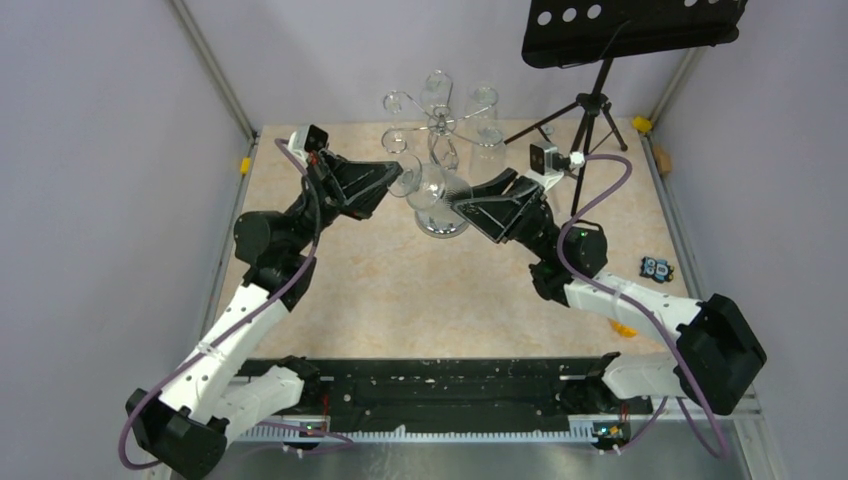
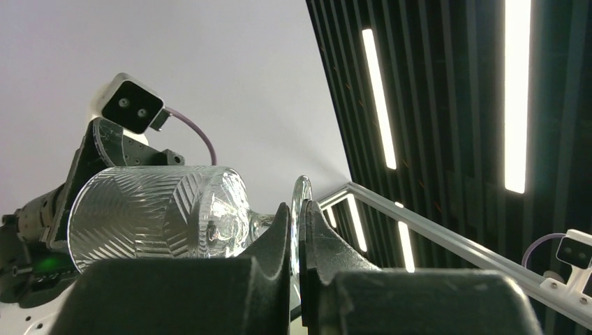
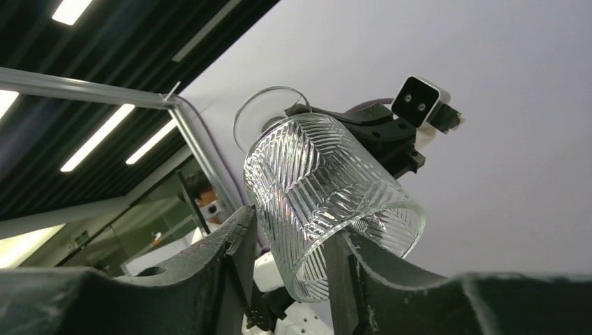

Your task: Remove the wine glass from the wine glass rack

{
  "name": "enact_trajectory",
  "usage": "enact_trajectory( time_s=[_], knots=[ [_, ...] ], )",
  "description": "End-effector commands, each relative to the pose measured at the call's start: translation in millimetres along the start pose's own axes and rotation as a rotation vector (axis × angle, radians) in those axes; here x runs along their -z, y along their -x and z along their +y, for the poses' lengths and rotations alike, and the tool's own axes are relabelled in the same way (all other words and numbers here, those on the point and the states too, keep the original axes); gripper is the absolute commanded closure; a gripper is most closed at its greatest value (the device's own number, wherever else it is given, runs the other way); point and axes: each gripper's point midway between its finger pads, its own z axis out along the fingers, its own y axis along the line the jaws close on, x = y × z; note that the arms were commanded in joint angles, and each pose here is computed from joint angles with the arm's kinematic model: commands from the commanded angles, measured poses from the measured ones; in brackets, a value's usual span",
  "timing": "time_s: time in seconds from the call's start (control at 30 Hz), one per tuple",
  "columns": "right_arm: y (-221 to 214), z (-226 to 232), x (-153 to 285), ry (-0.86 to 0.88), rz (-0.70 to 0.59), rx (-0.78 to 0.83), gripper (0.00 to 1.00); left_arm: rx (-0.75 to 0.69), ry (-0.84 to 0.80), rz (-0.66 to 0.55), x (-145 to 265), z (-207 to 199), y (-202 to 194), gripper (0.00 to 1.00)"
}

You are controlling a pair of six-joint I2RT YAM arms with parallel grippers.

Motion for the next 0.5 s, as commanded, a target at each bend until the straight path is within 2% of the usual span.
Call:
enact_trajectory(
  time_s=[0.0, 0.13, 0.27, 0.33, 0.47],
  knots=[
    [12.9, 60.4, -3.9, 0.253, -0.050, 0.033, 0.63, -0.050, -0.125, 0.001, -1.7, -31.4, -5.1, 1.00],
    [13.3, 61.3, -4.1, 0.263, -0.052, 0.031, 0.75, -0.058, -0.135, -0.018, -0.9, -31.3, -2.7, 1.00],
    [13.8, 60.6, -5.3, 0.255, -0.052, 0.035, 0.92, -0.073, -0.139, -0.028, 0.4, -31.8, -2.2, 0.99],
    [14.6, 59.5, -6.1, 0.245, -0.053, 0.033, 1.00, -0.090, -0.141, -0.027, 0.6, -33.0, -3.2, 0.89],
    [16.3, 57.9, -8.3, 0.219, -0.055, 0.041, 1.00, -0.138, -0.149, -0.037, 2.0, -37.4, -4.4, 0.62]
  ],
)
